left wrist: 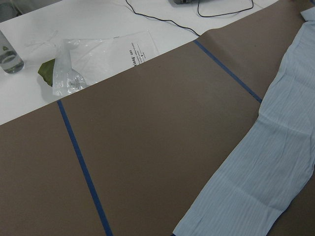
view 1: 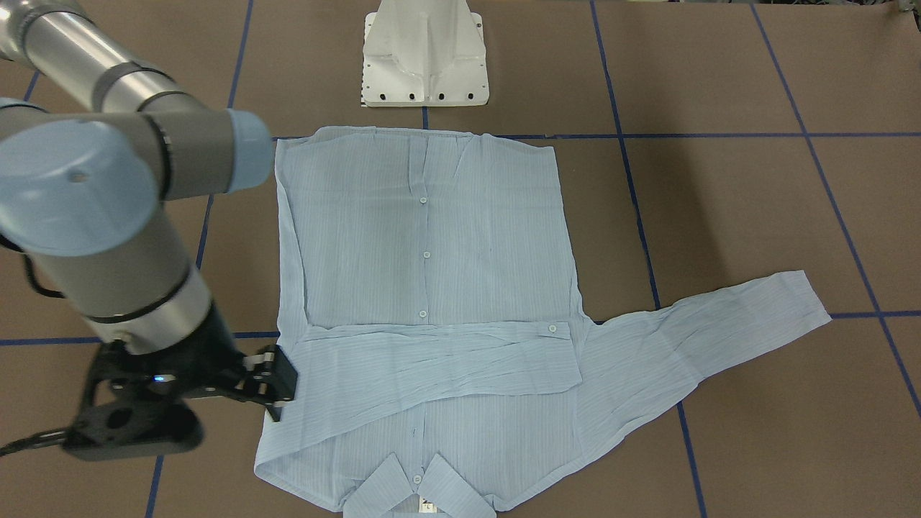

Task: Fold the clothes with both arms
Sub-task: 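Release the sleeve and withdraw the right arm while the left arm approaches the other cuff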

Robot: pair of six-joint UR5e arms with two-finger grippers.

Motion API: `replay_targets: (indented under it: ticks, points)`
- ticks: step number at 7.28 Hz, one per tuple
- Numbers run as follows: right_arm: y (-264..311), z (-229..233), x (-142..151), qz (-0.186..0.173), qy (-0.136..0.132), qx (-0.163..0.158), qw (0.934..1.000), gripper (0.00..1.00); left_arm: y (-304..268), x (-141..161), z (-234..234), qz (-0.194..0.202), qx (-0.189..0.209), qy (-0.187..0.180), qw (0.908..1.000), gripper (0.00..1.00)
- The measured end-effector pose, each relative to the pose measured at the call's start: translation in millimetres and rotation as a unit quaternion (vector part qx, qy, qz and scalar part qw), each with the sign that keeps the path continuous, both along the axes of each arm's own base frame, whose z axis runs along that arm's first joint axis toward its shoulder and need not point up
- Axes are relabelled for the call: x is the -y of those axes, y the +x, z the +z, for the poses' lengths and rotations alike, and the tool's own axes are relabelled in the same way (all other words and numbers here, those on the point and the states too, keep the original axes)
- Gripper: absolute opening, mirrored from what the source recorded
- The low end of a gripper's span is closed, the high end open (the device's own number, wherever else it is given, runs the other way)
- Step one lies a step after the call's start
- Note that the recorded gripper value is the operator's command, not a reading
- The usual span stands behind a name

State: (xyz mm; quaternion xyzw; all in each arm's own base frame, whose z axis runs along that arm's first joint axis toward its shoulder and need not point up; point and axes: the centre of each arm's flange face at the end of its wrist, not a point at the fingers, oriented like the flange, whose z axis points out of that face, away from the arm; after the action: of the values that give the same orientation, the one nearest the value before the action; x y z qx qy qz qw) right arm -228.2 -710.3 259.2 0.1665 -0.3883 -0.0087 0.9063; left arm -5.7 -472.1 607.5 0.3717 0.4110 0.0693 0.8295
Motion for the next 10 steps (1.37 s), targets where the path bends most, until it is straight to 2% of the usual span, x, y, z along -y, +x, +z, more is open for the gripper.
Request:
replay_targets:
  ticks: [2,5,7,8,10]
  points:
    - [54,40,-31,-0.016,0.019,0.003,0.9997,1.00,21,-19,27,-0.028,-0.021,-0.034,0.9988,1.00]
    - [69,55,-52,-0.016,0.024,0.003,0.9996,1.00,95,-25,39,-0.083,-0.046,-0.096,0.9909,0.98]
    - [71,57,-58,-0.013,0.023,0.004,0.9997,1.00,141,-33,45,-0.095,-0.054,-0.126,0.9859,0.78]
    - [72,57,-58,-0.012,0.023,0.004,0.9997,1.00,153,-35,54,-0.098,-0.053,-0.139,0.9840,0.74]
    - [72,57,-59,-0.012,0.023,0.004,0.9997,1.00,172,-28,67,-0.096,-0.048,-0.153,0.9824,0.74]
